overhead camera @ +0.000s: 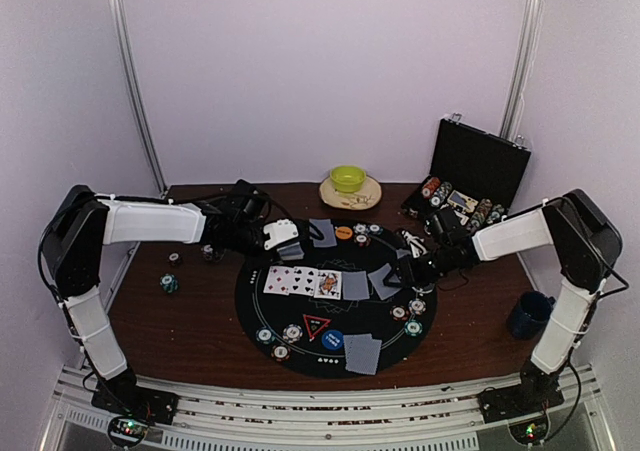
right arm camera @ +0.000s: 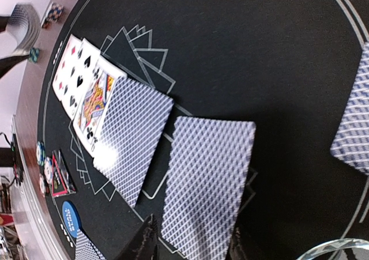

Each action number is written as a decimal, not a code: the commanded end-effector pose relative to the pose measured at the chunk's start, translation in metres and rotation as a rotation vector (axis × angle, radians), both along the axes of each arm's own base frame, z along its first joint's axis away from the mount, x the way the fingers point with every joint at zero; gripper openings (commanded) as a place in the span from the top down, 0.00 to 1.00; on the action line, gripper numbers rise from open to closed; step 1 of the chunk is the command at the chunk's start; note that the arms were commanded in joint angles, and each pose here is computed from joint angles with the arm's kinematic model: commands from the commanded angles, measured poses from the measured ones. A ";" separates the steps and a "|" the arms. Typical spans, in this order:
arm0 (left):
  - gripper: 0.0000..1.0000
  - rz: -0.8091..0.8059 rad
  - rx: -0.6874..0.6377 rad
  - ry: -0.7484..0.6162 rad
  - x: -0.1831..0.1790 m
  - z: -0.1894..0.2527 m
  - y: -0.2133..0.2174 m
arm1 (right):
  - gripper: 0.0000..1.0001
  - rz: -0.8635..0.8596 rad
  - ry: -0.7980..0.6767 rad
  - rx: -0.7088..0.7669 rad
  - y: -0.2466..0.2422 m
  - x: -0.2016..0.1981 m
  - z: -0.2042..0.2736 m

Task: Distribute texas hold em gaming equipment
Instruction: Place the poker card in the community card area, then place the face-down deck piles at the center of the board.

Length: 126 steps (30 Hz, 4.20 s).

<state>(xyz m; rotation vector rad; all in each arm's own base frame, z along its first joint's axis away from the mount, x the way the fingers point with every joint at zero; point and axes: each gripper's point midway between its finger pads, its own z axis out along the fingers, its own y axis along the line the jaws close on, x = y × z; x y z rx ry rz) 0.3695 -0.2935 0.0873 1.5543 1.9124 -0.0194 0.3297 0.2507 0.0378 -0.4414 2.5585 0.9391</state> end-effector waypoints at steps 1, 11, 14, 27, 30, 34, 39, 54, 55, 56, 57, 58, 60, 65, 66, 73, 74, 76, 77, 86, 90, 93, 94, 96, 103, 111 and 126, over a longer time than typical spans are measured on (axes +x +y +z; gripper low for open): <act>0.91 -0.001 -0.054 -0.049 0.010 0.021 -0.006 | 0.61 0.068 -0.055 -0.042 0.007 -0.005 0.008; 0.91 -0.003 -0.060 -0.050 0.009 0.021 -0.005 | 0.59 0.082 -0.073 -0.118 0.001 0.000 0.002; 0.91 -0.004 -0.062 -0.048 0.010 0.021 -0.006 | 0.59 0.097 -0.076 -0.125 0.001 -0.003 0.001; 0.91 -0.008 -0.064 -0.043 0.008 0.020 -0.006 | 0.57 0.154 -0.114 -0.217 -0.005 -0.011 -0.004; 0.91 -0.008 -0.066 -0.042 0.009 0.021 -0.006 | 0.56 0.161 -0.123 -0.245 -0.008 -0.010 -0.006; 0.91 -0.008 -0.066 -0.042 0.009 0.021 -0.006 | 0.55 0.163 -0.141 -0.282 -0.013 -0.008 -0.006; 0.91 -0.008 -0.068 -0.042 0.009 0.020 -0.007 | 0.55 0.190 -0.123 -0.295 -0.013 -0.015 -0.013; 0.91 -0.009 -0.069 -0.041 0.008 0.021 -0.006 | 0.53 0.276 -0.149 -0.303 0.004 -0.032 -0.008; 0.91 -0.009 -0.068 -0.040 0.008 0.020 -0.006 | 0.53 0.283 -0.152 -0.301 0.006 -0.034 -0.007; 0.91 -0.009 -0.068 -0.041 0.008 0.020 -0.006 | 0.52 0.295 -0.155 -0.300 0.008 -0.036 -0.006; 0.91 -0.010 -0.069 -0.042 0.008 0.020 -0.006 | 0.52 0.306 -0.161 -0.304 0.010 -0.038 -0.006; 0.91 -0.009 -0.069 -0.041 0.008 0.021 -0.006 | 0.51 0.314 -0.170 -0.313 0.012 -0.039 -0.005; 0.91 -0.008 -0.071 -0.041 0.009 0.022 -0.006 | 0.51 0.313 -0.185 -0.331 0.011 -0.038 -0.004; 0.91 -0.004 -0.069 -0.045 0.009 0.022 -0.005 | 0.50 0.295 -0.227 -0.389 0.002 -0.030 0.000; 0.91 -0.004 -0.069 -0.045 0.009 0.022 -0.005 | 0.50 0.290 -0.236 -0.397 0.001 -0.029 0.002; 0.91 0.004 -0.073 -0.047 0.011 0.024 -0.002 | 0.48 0.278 -0.305 -0.493 -0.013 -0.016 0.020; 0.91 0.004 -0.074 -0.048 0.011 0.024 -0.002 | 0.47 0.281 -0.312 -0.504 -0.014 -0.015 0.022; 0.91 0.013 -0.074 -0.050 0.014 0.025 0.001 | 0.45 0.272 -0.339 -0.517 -0.018 -0.012 0.029; 0.91 0.018 -0.073 -0.051 0.015 0.025 0.002 | 0.45 0.267 -0.353 -0.519 -0.019 -0.009 0.034; 0.92 0.118 -0.057 -0.073 0.033 0.030 0.030 | 0.12 0.138 -0.526 -0.522 -0.036 0.029 0.113; 0.93 0.206 -0.054 -0.061 0.048 0.030 0.051 | 0.00 0.025 -0.597 -0.538 -0.061 0.047 0.144; 0.92 0.249 -0.054 -0.050 0.055 0.029 0.069 | 0.00 -0.036 -0.629 -0.540 -0.079 0.052 0.159; 0.92 0.251 -0.053 -0.056 0.056 0.029 0.072 | 0.00 -0.053 -0.640 -0.540 -0.084 0.053 0.162; 0.91 0.237 -0.051 -0.055 0.056 0.029 0.072 | 0.00 -0.085 -0.656 -0.553 -0.095 0.054 0.165; 0.91 0.189 -0.040 -0.044 0.072 0.015 0.058 | 0.00 -0.131 -0.637 -0.567 -0.125 0.061 0.154; 0.91 0.217 -0.058 -0.013 0.111 0.009 0.064 | 0.00 -0.177 -0.632 -0.573 -0.153 0.065 0.153; 0.90 0.364 -0.052 0.070 0.139 -0.021 0.106 | 0.00 -0.178 -0.628 -0.586 -0.161 0.066 0.146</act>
